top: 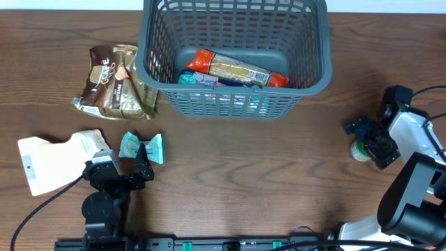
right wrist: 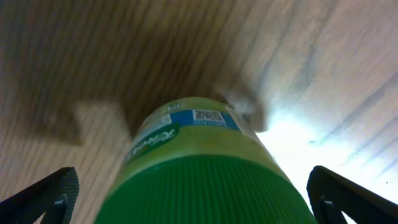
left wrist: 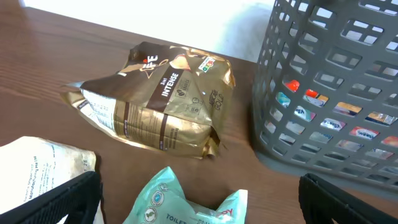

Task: Pack container
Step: 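Lower the right gripper over the green-capped Knorr jar and grasp it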

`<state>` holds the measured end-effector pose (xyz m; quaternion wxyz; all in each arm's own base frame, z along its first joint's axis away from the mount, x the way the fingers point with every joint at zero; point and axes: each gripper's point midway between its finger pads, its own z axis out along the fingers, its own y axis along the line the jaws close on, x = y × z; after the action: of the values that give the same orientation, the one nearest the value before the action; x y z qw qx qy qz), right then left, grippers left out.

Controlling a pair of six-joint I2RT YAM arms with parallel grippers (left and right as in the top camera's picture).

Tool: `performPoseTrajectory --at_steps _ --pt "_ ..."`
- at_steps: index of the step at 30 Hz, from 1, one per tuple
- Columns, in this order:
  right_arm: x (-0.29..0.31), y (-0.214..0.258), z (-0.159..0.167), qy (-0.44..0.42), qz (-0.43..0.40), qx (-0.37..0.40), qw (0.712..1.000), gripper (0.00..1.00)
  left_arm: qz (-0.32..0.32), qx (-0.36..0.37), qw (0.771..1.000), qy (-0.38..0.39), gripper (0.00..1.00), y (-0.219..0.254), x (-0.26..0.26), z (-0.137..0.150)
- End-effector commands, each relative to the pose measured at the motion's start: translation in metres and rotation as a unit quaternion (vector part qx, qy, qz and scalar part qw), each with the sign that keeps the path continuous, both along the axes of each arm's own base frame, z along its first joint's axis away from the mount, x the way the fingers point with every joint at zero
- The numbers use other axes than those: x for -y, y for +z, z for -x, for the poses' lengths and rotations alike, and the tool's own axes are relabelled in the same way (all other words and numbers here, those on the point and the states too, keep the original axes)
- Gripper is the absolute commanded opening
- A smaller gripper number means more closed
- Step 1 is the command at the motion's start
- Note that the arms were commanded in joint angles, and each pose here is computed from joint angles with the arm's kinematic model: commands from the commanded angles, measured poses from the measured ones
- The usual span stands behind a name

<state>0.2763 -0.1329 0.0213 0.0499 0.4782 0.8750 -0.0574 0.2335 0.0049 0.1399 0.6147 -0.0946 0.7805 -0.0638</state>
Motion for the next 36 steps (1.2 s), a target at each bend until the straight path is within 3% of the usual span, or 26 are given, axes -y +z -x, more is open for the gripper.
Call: performPoseTrajectory --at_steps 1,36 --pt "0.0001 -0.0016 0.0008 0.005 -0.001 0.000 1.000 0.98 -0.001 -0.020 1.000 0.000 0.99 -0.0137 0.0003 0.0018" --pt "-0.0008 -0.0093 0.0040 0.004 0.000 0.001 1.000 0.97 -0.001 -0.020 1.000 0.000 0.99 -0.0137 0.0003 0.0018"
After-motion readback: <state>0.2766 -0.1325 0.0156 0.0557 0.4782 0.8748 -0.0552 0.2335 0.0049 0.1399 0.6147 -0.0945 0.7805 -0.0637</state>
